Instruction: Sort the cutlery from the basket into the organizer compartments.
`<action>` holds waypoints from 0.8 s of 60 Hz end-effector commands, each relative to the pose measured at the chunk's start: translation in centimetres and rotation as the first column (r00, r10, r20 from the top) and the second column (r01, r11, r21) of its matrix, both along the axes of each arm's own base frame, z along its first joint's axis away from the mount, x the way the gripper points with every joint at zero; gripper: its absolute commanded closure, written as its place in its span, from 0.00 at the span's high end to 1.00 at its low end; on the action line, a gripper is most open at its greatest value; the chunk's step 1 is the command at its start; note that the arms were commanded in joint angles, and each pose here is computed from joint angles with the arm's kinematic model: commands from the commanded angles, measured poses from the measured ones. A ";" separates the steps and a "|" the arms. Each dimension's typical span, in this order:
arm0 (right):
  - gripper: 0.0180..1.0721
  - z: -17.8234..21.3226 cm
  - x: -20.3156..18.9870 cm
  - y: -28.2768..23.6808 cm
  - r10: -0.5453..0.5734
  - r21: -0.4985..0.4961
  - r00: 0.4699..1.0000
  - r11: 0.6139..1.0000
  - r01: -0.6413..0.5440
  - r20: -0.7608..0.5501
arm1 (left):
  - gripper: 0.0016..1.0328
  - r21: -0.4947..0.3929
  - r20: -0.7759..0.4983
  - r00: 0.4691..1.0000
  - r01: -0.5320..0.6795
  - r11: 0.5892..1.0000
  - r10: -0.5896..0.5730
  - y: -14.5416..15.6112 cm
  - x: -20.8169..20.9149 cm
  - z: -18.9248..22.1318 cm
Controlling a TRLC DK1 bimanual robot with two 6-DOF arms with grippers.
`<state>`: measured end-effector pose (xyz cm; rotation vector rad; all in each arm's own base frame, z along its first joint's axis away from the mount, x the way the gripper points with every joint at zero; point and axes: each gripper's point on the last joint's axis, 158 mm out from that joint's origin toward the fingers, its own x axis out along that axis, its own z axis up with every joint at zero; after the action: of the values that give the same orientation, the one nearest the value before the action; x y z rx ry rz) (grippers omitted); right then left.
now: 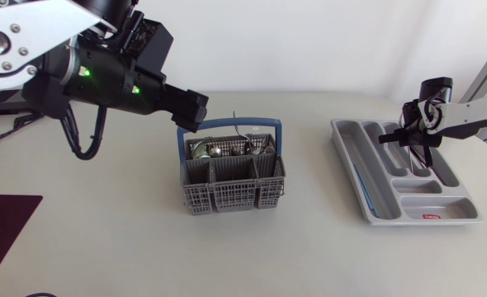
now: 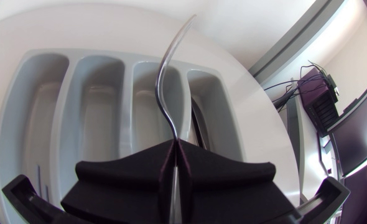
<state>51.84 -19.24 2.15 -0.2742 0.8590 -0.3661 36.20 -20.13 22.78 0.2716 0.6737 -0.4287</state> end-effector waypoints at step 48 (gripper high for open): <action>0.61 7.7 -3.5 2.9 0.034 0.066 0.993 0.997 -0.042 0.114 | 0.95 0.059 0.033 0.996 -0.090 0.994 0.088 5.1 -2.0 0.0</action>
<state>49.88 -17.30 7.97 -0.2120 0.7817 -0.3292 34.73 -16.28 24.61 0.2720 0.6283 -0.3365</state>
